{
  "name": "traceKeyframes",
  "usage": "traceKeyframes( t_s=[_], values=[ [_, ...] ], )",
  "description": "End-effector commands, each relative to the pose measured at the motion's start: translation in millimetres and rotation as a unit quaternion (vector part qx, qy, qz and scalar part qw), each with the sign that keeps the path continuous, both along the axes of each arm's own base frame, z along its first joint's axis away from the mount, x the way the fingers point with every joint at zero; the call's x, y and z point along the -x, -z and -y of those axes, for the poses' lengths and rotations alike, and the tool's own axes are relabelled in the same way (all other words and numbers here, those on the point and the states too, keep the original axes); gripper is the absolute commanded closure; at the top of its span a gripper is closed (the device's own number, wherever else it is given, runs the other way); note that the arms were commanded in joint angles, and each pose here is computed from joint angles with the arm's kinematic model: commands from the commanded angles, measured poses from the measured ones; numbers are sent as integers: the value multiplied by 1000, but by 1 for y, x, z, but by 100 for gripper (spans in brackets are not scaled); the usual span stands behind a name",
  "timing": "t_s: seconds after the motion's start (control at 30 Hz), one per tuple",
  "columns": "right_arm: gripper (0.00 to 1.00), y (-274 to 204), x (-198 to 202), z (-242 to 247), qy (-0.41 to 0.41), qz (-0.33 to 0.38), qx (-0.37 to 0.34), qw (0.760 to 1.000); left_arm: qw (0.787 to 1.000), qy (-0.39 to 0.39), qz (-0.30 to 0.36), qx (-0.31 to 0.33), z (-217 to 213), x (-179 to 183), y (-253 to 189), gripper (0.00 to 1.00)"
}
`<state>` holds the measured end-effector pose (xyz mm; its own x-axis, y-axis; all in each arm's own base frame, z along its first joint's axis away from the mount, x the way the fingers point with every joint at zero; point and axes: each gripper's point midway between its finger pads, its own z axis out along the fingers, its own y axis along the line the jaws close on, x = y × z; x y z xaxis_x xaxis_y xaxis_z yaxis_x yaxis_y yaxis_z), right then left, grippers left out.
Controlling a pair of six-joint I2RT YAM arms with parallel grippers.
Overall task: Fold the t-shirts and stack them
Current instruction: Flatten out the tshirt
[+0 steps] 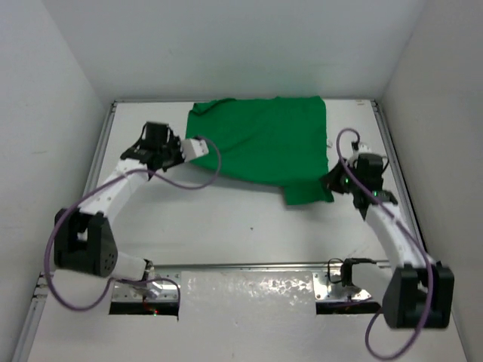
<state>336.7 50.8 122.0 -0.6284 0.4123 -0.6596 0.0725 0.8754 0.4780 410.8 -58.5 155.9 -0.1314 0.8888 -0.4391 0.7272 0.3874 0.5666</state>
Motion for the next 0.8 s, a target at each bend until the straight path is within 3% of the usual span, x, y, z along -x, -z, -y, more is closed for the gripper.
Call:
traceKeyframes(
  t_s=[0.0, 0.13, 0.23, 0.77],
  values=[
    [100, 8, 50, -18, -30, 23, -9, 999, 998, 51, -29, -29, -4, 63, 11, 100],
    [100, 76, 126, -26, -33, -85, -23, 996, 992, 40, -114, -43, -19, 126, 65, 100],
    [100, 93, 153, -30, -36, -119, -33, 992, 987, 29, -148, -47, -27, 158, 79, 100],
    [100, 81, 211, -30, -31, -176, -42, 983, 966, -18, -253, -46, -48, 261, 97, 100]
  ],
)
